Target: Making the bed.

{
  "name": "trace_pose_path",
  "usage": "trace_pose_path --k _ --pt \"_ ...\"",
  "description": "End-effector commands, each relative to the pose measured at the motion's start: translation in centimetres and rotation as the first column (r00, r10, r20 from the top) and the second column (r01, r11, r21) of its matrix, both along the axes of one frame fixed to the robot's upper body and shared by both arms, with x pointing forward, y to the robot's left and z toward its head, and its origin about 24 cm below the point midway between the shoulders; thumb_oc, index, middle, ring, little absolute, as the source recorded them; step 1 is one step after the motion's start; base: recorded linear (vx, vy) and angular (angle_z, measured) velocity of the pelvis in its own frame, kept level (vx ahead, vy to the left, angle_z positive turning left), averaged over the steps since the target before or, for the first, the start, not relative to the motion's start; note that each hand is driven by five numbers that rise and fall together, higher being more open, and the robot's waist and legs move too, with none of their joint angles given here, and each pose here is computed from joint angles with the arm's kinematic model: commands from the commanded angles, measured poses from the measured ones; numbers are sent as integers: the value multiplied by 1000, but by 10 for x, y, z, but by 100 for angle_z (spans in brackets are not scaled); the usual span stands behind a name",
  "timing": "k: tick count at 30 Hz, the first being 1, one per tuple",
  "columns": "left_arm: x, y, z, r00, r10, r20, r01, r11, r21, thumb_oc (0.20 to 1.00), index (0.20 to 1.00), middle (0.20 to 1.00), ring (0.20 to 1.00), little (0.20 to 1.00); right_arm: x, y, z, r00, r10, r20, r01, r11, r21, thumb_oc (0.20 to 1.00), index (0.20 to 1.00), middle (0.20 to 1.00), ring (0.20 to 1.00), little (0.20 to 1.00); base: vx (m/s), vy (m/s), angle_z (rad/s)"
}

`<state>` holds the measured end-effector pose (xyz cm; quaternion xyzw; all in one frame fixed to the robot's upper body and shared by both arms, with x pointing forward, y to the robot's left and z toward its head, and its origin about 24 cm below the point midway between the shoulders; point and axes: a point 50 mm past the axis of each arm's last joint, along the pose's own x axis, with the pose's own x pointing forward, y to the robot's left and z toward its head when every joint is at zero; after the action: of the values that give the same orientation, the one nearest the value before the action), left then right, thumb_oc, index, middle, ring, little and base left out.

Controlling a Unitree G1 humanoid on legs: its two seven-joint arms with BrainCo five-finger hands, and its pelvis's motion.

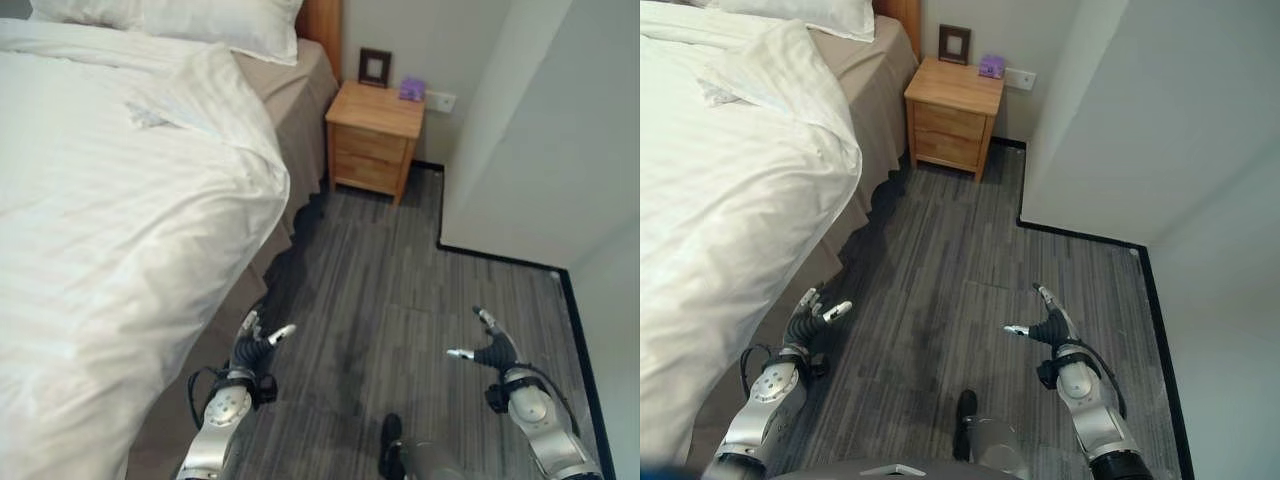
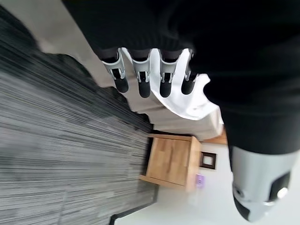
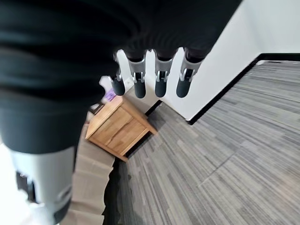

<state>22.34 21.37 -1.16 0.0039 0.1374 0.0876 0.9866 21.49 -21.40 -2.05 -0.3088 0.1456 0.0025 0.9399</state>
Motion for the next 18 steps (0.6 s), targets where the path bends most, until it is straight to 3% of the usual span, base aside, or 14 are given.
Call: trace_pose_path --k 1,8,18 --pt "3 0 17 994 -12 111 11 1000 12 1000 1000 1000 1000 1000 4 7 12 996 42 75 -44 999 18 1000 1000 1000 1000 1000 384 -385 7" --pt "3 -8 29 986 -29 163 35 999 -31 1000 1000 1000 1000 1000 9 1 25 990 43 131 -45 999 18 1000 1000 1000 1000 1000 233 -267 -7" --pt "-3 -16 19 991 -31 131 34 999 -23 1000 1000 1000 1000 1000 5 -10 22 993 -11 118 11 1000 1 1000 1000 1000 1000 1000 385 79 3"
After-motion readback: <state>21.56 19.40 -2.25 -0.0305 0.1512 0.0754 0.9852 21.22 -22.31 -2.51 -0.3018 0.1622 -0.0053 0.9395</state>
